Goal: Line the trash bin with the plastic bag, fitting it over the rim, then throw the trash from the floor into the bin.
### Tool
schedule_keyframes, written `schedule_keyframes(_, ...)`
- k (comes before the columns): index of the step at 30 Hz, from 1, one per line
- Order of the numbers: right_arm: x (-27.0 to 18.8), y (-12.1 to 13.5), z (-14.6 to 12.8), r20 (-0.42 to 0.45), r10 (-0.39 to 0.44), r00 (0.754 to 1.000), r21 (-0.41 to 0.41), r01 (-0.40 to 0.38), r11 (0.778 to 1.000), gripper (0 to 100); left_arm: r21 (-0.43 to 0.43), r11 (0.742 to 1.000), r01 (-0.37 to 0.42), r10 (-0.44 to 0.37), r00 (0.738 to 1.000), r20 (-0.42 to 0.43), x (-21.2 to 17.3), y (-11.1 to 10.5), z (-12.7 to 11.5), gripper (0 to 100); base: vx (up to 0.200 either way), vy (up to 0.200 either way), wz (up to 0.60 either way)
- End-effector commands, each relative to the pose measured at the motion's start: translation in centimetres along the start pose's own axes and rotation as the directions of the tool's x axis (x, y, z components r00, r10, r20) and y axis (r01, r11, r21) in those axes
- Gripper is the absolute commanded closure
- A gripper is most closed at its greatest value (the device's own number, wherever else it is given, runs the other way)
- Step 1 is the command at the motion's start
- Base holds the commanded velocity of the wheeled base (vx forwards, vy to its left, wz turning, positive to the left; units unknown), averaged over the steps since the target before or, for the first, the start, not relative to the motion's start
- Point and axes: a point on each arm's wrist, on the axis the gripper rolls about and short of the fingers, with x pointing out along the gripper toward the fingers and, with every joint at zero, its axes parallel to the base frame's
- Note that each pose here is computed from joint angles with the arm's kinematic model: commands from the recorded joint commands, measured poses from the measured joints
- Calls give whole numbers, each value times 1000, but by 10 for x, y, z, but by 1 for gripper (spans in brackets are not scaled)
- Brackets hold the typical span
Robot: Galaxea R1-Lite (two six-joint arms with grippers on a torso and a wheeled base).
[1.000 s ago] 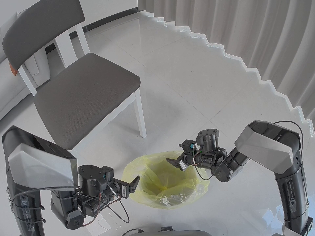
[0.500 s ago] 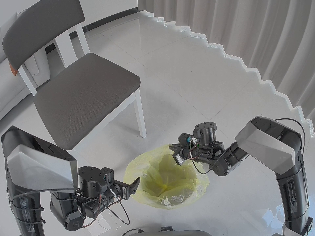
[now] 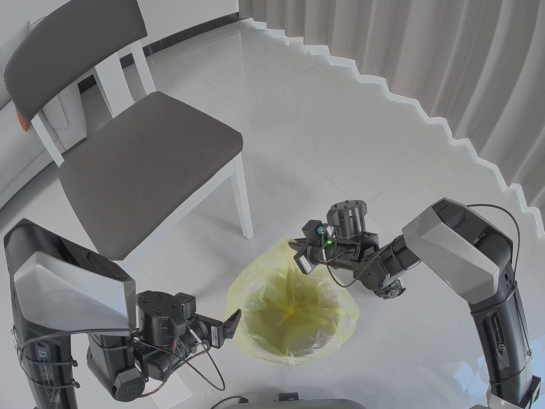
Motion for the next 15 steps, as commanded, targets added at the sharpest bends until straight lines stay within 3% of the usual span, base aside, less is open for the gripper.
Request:
schedule_keyframes(1,12,3,-20,-32,10,999,5,-10,1000,100,-5,1000,1,-1,1000,16,1,0,1,0,0,0,0)
schedule_keyframes(8,17,4,-19,-20,9,1000,-3,-9,1000,100,-3,1000,-7,7,1000,8,2,0,-1,0,0,0,0)
schedule_keyframes(9,17,3,-18,-16,7,1000,-4,-7,1000,0,-2,1000,-8,8,1000,8,3,0,-1,0,0,0,0)
schedule_keyframes(15,-4,1,4,13,-5,1000,-7,5,1000,0,-5,999,-43,43,999,9,11,2,-3,0,0,0,0)
